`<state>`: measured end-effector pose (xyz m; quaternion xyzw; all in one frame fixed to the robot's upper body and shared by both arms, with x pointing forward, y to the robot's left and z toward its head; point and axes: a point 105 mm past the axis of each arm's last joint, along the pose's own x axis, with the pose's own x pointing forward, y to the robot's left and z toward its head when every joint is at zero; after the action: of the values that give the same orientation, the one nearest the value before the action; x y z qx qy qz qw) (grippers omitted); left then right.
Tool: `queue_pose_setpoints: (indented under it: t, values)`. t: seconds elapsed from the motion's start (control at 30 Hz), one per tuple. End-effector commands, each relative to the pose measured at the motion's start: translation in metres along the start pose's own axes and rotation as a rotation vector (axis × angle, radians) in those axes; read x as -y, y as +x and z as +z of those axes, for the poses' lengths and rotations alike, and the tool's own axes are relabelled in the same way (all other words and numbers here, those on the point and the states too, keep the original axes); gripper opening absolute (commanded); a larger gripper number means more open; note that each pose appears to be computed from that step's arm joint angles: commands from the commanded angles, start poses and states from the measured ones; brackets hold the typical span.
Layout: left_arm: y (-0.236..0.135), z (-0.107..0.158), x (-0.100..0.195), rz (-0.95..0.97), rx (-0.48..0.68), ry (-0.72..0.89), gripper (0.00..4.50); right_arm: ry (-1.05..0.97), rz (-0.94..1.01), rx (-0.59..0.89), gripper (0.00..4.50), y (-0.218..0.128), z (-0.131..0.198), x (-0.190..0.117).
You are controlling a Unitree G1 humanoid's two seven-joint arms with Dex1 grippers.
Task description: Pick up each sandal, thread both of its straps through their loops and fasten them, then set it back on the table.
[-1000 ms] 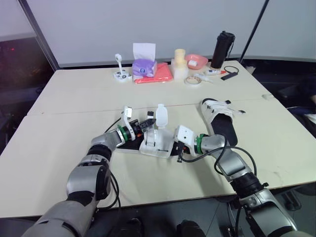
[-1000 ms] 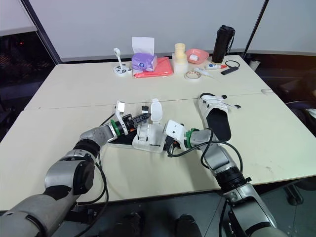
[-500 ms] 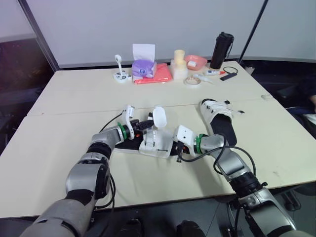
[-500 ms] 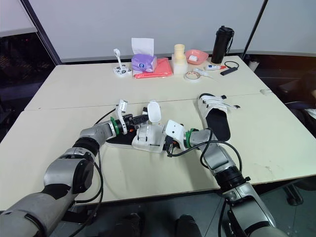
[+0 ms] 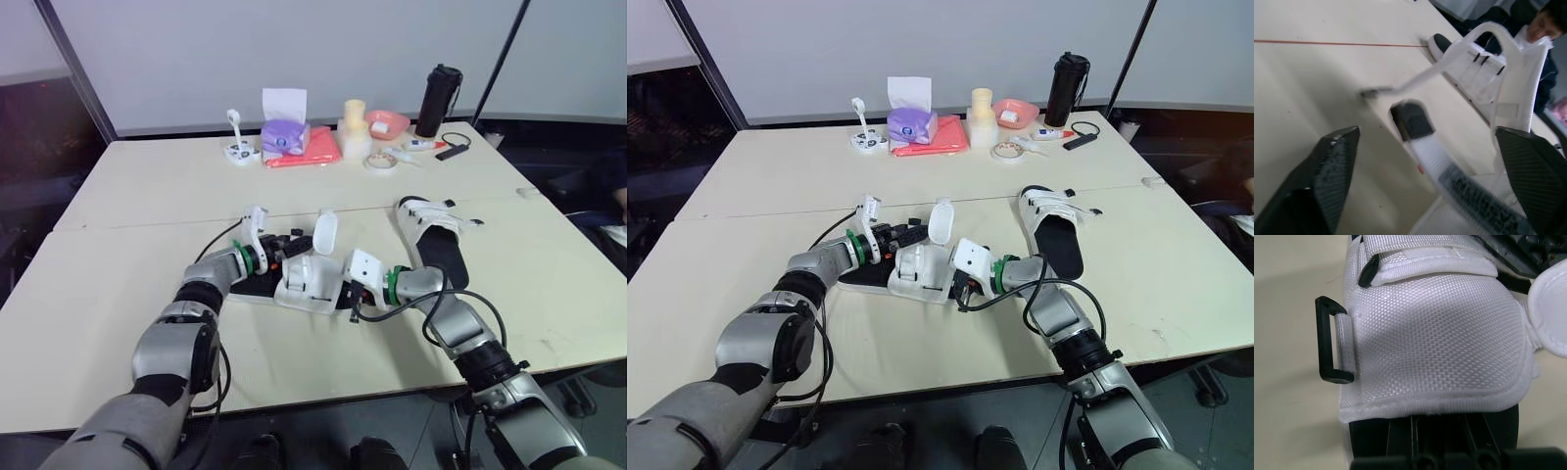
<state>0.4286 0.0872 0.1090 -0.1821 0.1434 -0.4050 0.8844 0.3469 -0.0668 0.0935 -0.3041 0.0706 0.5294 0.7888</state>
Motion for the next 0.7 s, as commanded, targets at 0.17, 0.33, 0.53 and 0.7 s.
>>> queue_pose_setpoints:
  t: [0.17,0.33,0.53,0.7]
  values:
    - [-0.026,-0.016,-0.045,0.281,-0.106,0.168,4.29,0.036,0.089,-0.078,0.0,0.008,-0.022,-0.023]
    - [-0.032,-0.01,-0.049,0.306,-0.148,0.362,4.29,0.034,0.093,-0.075,0.0,0.009,-0.022,-0.025]
    - [-0.032,0.01,-0.041,0.252,-0.107,0.471,4.29,0.033,0.094,-0.073,0.0,0.01,-0.021,-0.025]
    - [-0.045,0.038,-0.022,0.111,-0.034,0.526,4.29,0.032,0.091,-0.07,0.0,0.011,-0.02,-0.024]
